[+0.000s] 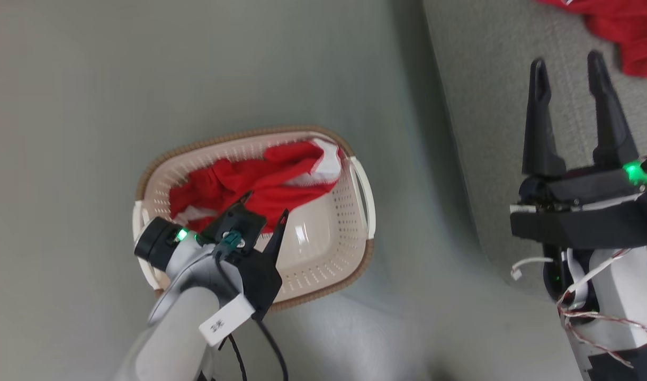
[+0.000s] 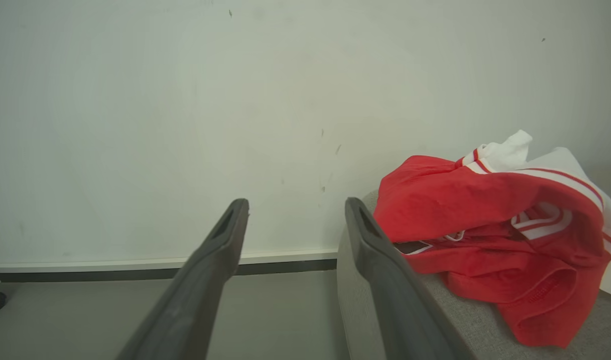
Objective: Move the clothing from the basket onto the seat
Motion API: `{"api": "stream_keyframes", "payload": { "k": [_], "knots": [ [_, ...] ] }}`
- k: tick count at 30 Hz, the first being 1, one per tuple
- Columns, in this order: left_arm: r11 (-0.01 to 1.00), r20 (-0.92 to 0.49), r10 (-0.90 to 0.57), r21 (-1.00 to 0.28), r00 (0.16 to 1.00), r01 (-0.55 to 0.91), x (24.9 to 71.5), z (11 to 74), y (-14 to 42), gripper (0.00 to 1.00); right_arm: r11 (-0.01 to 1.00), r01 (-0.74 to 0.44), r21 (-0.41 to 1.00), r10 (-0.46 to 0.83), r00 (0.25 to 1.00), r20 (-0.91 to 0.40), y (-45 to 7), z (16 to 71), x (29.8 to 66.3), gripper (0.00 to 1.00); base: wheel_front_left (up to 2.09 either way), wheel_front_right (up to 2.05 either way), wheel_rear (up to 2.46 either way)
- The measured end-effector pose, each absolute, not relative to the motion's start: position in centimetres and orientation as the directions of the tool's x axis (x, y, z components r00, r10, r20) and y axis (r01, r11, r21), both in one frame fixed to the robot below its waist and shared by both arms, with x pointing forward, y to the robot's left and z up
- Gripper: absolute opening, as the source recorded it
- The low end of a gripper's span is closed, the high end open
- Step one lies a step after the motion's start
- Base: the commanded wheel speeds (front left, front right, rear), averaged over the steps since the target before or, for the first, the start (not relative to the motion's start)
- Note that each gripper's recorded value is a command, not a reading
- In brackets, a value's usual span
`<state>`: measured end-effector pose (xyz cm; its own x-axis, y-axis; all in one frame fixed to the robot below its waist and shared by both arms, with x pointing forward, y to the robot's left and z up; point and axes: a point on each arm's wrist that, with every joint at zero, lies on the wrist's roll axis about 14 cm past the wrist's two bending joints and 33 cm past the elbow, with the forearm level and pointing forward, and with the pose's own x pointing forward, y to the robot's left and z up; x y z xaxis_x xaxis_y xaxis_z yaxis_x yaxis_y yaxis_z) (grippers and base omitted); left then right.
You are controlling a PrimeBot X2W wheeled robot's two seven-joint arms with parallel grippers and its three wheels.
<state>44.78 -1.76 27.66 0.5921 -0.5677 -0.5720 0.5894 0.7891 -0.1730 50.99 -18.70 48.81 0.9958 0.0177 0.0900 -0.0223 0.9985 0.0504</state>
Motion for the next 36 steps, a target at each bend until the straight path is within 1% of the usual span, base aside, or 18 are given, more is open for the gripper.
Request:
{"api": "stream_keyframes", "payload": {
  "k": [6,15,17,20,26,31,36],
  "knots": [
    [0.753,-0.642,-0.575,-0.172,0.507,0.635,44.3,23.3,-2.3,1.00,0.999,-0.029,0.046,0.025,0.996,0.086,-18.6,47.3,53.0,1.00,0.00,0.00,0.00],
    [0.733,-0.697,-0.568,-0.187,0.438,0.654,45.3,17.7,-2.4,1.00,0.998,-0.038,0.041,0.035,0.996,0.079,-18.5,44.5,55.2,1.00,0.00,0.00,0.00],
    [0.731,-0.703,-0.565,-0.184,0.431,0.657,45.5,17.1,-2.4,1.00,0.999,-0.038,0.039,0.035,0.997,0.075,-18.6,44.1,55.4,1.00,0.00,0.00,0.00],
    [0.719,-0.728,-0.557,-0.183,0.400,0.670,45.4,15.0,-2.1,1.00,0.999,-0.037,0.033,0.034,0.997,0.063,-18.7,42.7,55.9,1.00,0.00,0.00,0.00],
    [0.718,-0.762,-0.548,-0.218,0.344,0.661,44.2,11.3,-2.0,1.00,0.999,-0.023,0.027,0.023,1.000,0.005,-19.1,39.3,56.2,1.00,0.00,0.00,0.00],
    [0.717,-0.781,-0.538,-0.226,0.318,0.659,43.5,9.2,-1.7,1.00,1.000,-0.016,0.021,0.016,1.000,-0.027,-19.4,37.4,56.3,1.00,0.00,0.00,0.00],
    [0.720,-0.770,-0.531,-0.190,0.354,0.668,44.9,8.8,-1.8,1.00,1.000,-0.005,0.015,0.006,0.999,-0.049,-19.8,36.4,56.0,1.00,0.00,0.00,0.00]
  ]
}}
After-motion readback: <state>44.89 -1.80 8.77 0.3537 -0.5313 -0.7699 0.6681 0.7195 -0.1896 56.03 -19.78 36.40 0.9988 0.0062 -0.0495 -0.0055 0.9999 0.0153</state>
